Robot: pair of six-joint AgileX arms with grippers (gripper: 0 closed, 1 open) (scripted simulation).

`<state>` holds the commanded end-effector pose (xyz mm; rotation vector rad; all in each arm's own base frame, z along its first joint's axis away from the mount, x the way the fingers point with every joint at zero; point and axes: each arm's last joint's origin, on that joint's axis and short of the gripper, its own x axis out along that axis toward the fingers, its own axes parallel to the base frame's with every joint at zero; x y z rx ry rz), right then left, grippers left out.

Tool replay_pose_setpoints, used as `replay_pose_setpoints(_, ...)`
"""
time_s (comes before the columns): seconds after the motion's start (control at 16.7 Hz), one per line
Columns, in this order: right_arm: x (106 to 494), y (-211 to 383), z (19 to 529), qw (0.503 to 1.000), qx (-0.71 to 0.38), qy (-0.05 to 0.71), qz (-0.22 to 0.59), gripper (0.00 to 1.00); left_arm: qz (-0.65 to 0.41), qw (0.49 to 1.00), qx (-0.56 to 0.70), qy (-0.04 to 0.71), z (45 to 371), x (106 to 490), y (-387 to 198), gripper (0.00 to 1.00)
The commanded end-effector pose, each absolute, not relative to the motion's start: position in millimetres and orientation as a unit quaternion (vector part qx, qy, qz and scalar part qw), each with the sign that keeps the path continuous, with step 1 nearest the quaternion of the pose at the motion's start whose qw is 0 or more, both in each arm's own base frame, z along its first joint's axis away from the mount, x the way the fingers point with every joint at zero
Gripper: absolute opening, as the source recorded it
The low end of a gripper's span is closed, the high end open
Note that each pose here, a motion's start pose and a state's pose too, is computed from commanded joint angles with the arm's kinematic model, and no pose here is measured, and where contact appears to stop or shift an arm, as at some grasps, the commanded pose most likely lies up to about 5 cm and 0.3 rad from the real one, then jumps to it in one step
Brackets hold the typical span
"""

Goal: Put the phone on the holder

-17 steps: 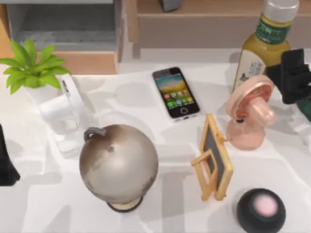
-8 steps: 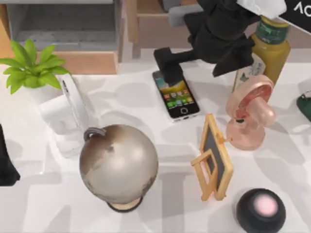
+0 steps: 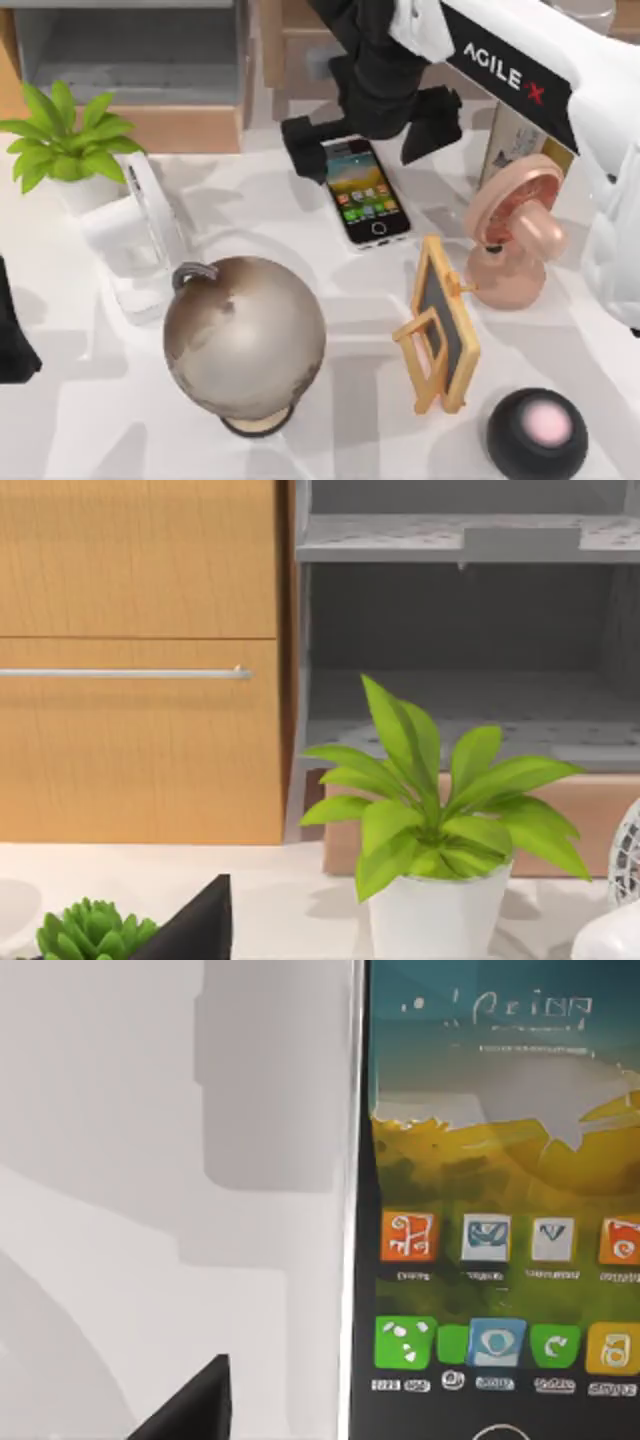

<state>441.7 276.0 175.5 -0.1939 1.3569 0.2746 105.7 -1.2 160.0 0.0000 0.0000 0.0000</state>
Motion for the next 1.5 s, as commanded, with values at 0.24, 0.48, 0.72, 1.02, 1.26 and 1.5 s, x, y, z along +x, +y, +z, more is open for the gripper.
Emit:
replay_pose_setpoints(0.24,449,275,170,0.771,-0.087,0.62,0.118,1.0,0.0,1.0,0.0,0.0,160,106,-1,1.0)
replay_pose_setpoints(0.48,448,277,170,0.77,-0.089,0.62,0.12,1.0,0.0,1.0,0.0,0.0,160,106,-1,1.0)
replay_pose_setpoints(0.72,455,278,146,0.771,-0.087,0.62,0.118,1.0,0.0,1.0,0.0,0.0,160,106,-1,1.0)
replay_pose_setpoints(1.02,465,281,95,0.771,-0.087,0.62,0.118,1.0,0.0,1.0,0.0,0.0,160,106,-1,1.0)
replay_pose_setpoints(1.26,466,281,92,0.771,-0.087,0.62,0.118,1.0,0.0,1.0,0.0,0.0,160,106,-1,1.0)
replay_pose_setpoints(1.5,466,281,92,0.771,-0.087,0.62,0.118,0.7,0.0,1.0,0.0,0.0,160,106,-1,1.0)
